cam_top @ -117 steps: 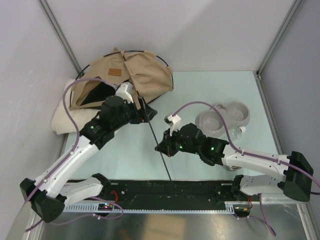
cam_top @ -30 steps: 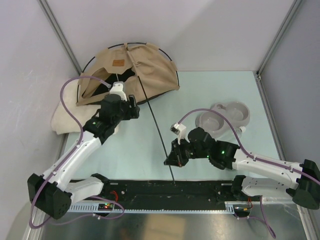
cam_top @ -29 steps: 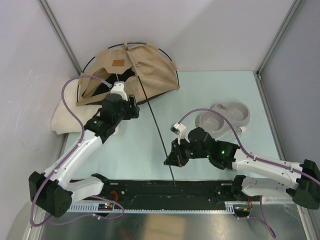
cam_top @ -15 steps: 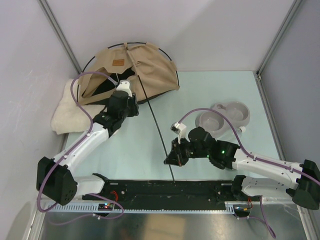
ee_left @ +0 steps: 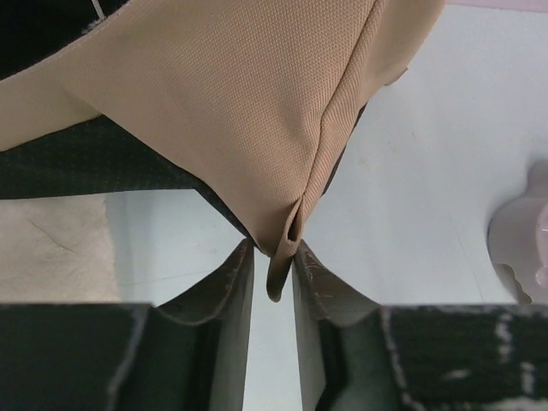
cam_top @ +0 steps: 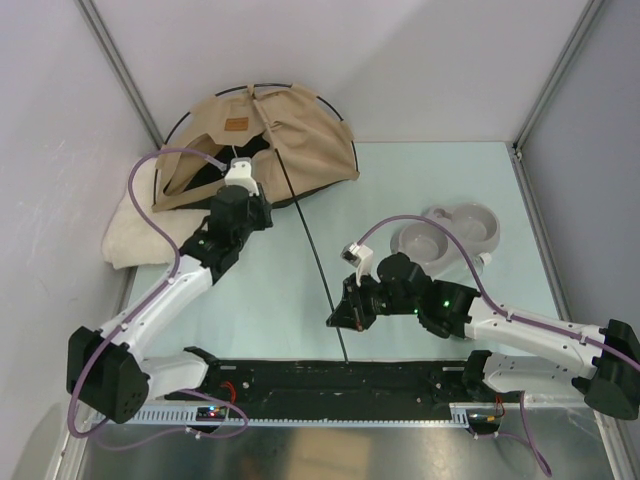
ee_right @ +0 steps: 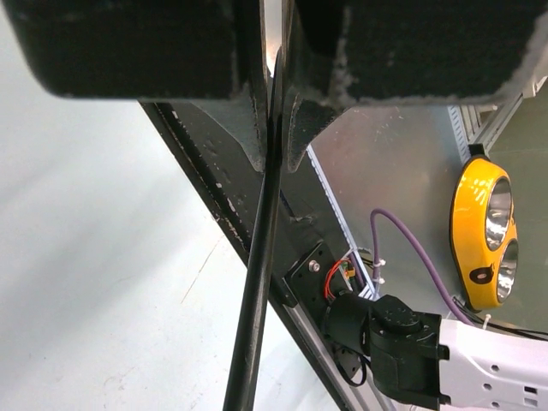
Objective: Set up the pet tent
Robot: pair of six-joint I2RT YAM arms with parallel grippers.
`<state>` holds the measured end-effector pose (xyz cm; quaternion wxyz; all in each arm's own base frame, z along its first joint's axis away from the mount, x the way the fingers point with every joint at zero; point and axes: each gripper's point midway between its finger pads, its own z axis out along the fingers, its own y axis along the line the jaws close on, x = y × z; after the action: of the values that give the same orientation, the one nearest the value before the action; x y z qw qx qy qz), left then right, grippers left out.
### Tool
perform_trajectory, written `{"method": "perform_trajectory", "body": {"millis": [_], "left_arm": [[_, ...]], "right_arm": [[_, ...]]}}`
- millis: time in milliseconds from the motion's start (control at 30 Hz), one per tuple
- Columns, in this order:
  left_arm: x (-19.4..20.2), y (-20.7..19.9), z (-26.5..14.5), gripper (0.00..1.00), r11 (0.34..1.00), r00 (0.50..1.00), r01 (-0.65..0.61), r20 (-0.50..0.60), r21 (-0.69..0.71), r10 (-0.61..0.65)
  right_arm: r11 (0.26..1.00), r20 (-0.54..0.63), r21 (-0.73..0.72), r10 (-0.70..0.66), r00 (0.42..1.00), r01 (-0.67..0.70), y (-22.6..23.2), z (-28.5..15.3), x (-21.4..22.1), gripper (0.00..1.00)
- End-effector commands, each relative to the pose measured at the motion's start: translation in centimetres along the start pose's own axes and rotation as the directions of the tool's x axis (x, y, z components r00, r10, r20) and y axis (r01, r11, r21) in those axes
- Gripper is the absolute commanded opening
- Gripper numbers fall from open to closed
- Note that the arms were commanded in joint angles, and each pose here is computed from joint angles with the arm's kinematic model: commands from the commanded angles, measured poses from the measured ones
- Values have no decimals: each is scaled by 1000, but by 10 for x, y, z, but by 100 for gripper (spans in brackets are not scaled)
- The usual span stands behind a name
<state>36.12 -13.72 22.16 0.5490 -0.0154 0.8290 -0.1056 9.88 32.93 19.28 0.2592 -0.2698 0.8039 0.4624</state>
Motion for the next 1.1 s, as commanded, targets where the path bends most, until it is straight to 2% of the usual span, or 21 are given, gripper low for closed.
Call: {"method": "perform_trajectory", "body": {"millis": [0,133,267,400,500,567,833,1067], "left_arm": [[-22,1,-5,27,1000,994,18,112,12,-20],[-16,0,-1,30,1000,995,11,97,15,-13],[-12,0,0,30,1000,995,7,95,19,-9],[-19,-4,1,21,999,991,8,132,42,-14],[-21,-6,2,6,999,990,-2,143,54,-6],[-21,-7,3,2,998,989,-11,145,59,3],[-20,-25,-10,0,979,984,-79,174,188,46],[-6,-39,-30,0,948,986,-90,161,304,42]], "right_arm": [[997,115,-63,-35,993,42,22,-3,-38,0],[997,127,-71,-34,991,44,24,-3,-43,0],[996,130,-75,-33,991,43,25,-3,-44,0],[996,128,-74,-31,991,40,25,-2,-44,0],[996,126,-75,-30,992,39,24,-2,-44,0],[996,126,-77,-29,992,39,25,-2,-44,0],[992,152,-108,-44,987,61,32,1,-51,0],[977,309,-176,-64,949,123,55,8,-87,0]]}}
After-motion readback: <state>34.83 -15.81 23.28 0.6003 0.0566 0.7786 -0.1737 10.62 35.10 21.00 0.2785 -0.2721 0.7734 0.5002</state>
